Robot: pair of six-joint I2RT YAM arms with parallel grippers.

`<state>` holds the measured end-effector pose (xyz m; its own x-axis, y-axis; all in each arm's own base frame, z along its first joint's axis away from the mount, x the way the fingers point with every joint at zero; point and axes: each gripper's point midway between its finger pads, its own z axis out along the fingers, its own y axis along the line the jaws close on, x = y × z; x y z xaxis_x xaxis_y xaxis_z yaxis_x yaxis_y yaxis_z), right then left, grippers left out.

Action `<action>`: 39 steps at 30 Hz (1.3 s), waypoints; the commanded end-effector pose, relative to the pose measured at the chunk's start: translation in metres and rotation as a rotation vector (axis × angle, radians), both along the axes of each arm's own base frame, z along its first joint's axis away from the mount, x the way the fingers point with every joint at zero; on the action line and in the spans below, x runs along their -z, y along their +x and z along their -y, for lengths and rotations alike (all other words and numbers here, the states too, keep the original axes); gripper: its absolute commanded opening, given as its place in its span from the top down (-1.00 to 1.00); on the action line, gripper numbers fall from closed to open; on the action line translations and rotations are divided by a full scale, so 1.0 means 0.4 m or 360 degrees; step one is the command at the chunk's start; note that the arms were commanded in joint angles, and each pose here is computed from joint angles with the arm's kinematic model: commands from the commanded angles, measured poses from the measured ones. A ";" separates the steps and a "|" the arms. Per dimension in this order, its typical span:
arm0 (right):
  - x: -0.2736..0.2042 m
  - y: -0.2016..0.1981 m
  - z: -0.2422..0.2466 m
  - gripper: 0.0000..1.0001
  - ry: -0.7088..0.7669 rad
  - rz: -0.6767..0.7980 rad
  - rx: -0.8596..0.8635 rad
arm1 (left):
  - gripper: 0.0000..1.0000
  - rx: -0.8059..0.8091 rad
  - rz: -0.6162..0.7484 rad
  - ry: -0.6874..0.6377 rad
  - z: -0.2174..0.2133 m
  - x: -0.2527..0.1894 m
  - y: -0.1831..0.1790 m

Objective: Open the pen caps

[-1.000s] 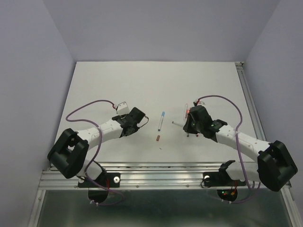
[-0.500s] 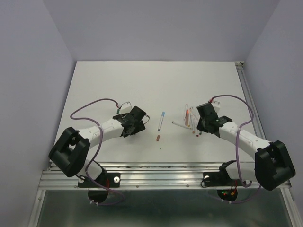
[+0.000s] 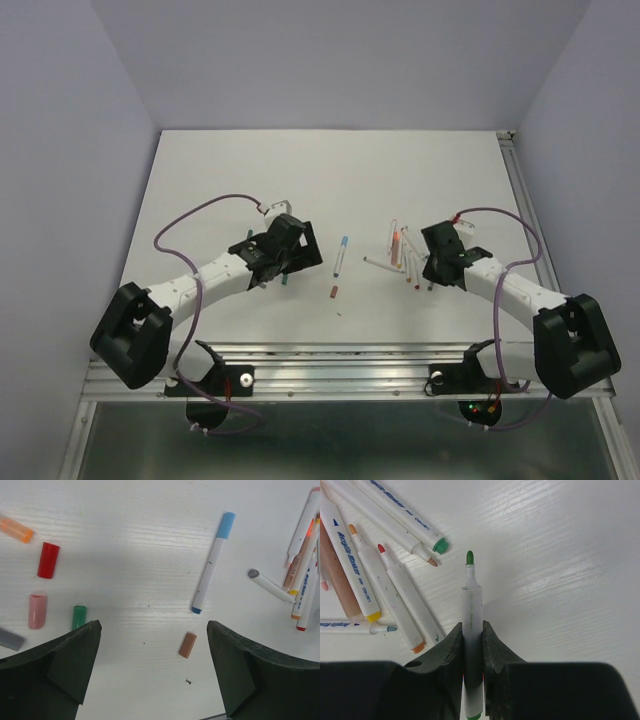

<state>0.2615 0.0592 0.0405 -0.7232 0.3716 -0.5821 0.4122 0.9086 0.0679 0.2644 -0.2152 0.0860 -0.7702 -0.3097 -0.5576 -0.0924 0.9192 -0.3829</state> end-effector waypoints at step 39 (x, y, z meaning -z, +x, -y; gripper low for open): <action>-0.023 -0.023 -0.003 -1.00 0.0132 0.0128 0.0028 | -0.58 0.0488 -0.0108 0.0534 0.246 0.110 0.255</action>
<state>0.2509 0.0633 0.0479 -0.6936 0.4177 -0.5869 0.4077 0.8993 0.1582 0.3658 -0.3213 0.0325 -0.8450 0.0804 -0.5288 0.1777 0.9747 -0.1358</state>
